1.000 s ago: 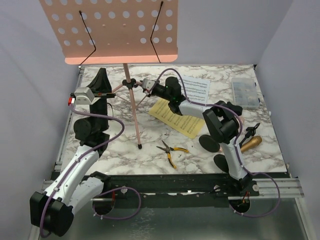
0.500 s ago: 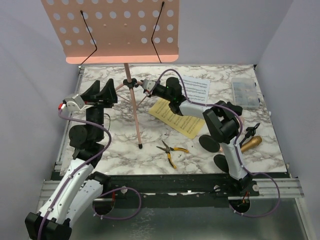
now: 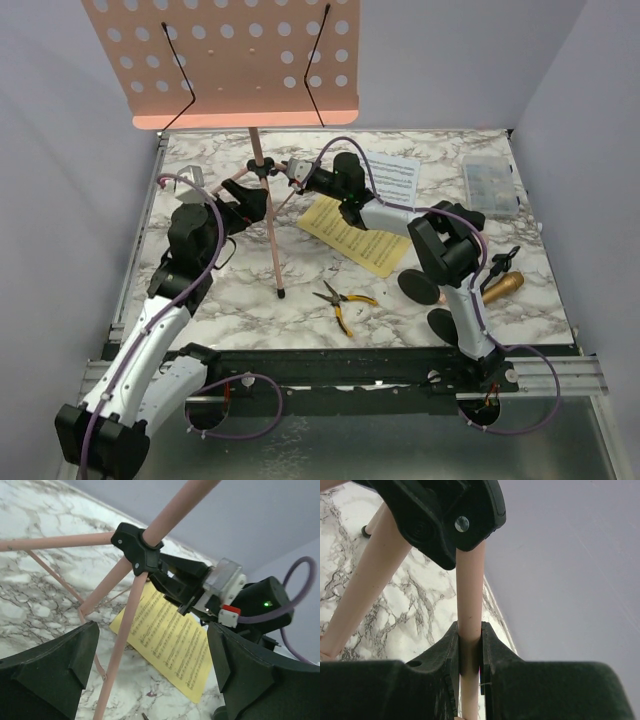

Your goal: Set up the instrument practice props

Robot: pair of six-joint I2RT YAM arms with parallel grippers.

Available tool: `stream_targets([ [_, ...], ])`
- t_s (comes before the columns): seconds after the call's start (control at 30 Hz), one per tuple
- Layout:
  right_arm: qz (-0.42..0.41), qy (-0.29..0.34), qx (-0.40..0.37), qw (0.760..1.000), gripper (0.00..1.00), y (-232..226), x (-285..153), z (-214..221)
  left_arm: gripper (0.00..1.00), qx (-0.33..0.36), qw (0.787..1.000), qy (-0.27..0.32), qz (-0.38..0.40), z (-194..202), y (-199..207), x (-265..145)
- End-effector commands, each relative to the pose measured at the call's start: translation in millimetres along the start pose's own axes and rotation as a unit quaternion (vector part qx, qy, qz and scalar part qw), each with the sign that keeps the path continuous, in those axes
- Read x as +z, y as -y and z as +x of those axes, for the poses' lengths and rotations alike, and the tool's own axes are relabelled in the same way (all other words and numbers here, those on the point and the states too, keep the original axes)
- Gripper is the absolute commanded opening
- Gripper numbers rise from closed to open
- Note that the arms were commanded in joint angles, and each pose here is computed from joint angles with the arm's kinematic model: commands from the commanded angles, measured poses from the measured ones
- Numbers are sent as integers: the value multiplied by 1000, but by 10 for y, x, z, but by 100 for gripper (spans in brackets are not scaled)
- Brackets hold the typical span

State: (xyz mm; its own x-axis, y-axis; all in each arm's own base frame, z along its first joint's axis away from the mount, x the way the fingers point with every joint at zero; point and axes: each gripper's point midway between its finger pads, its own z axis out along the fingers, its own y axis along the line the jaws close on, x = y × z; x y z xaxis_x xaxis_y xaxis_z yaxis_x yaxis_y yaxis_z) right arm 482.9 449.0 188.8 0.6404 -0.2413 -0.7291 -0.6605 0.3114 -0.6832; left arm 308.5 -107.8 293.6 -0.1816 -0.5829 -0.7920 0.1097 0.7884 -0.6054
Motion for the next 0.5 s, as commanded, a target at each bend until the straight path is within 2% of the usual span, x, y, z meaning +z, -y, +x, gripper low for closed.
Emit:
stream_targets([
  [0.0,-121,-40,73,989,1,-796,-89,259,97,-57,995,-83,22,163,52,190],
  [0.07,-129,-41,73,988,1,-837,-68,242,99,-90,990,-103,32,175,-33,323],
  [0.17,-128,-40,79,988,0,-853,-55,203,99,-116,981,-126,91,184,-7,432],
  [0.37,-133,-32,87,987,0,-886,14,127,96,-78,975,-160,136,389,-21,518],
  [0.47,-138,-25,95,986,1,-906,45,99,87,-66,971,-178,146,484,-52,612],
])
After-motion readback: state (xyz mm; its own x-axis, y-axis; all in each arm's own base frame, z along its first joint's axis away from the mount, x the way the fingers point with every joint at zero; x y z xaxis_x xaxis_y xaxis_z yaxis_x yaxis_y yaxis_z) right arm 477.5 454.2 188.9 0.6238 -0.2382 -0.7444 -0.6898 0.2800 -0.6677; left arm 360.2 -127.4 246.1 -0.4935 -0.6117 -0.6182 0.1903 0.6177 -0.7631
